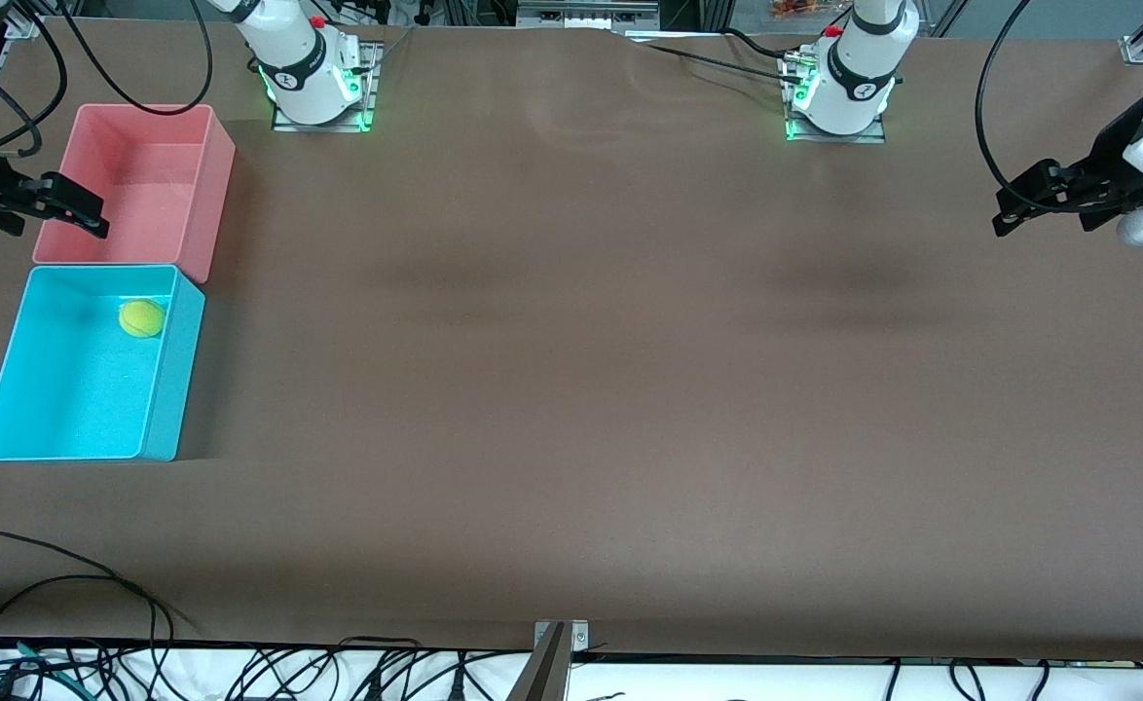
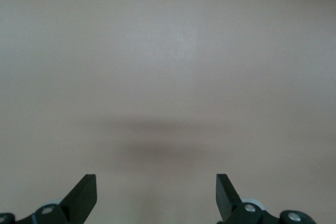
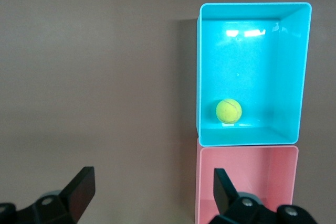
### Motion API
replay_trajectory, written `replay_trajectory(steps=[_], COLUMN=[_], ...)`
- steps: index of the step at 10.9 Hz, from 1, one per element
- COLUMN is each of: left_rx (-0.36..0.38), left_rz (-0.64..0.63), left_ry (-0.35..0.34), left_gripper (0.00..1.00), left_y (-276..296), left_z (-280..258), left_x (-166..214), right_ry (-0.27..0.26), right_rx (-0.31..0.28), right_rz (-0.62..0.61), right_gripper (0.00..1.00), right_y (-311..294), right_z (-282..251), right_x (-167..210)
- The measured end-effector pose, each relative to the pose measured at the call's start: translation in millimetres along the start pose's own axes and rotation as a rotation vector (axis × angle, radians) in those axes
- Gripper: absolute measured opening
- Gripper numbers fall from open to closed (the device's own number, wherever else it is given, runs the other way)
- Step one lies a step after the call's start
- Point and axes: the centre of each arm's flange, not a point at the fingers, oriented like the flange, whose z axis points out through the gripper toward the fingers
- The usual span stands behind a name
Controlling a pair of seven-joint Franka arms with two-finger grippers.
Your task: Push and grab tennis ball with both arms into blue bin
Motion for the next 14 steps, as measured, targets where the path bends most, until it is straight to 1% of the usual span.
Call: replay_trajectory(steps=[2, 7, 10, 14], left_rx=[0.000, 0.001, 0.001, 0.001], left_rz=[0.003, 0.018, 0.014, 0.014], left_ry=[0.000, -0.001, -0.005, -0.006], left_gripper=[1.00, 1.00, 1.00, 1.00], left_y=[2, 10, 8, 8], left_z=[0, 0, 1, 1], left_x=[0, -2, -2, -2], right_ry=[0.008, 0.006, 0.014, 0.013], right_rx=[0.005, 0.010, 0.029, 0.033], right_rz=[0.004, 0.007, 0.015, 0.027], right_gripper=[1.00, 1.00, 1.00, 1.00], right_y=[0, 1, 3, 9], right_z=[-5, -3, -9, -10], right_x=[3, 6, 6, 5])
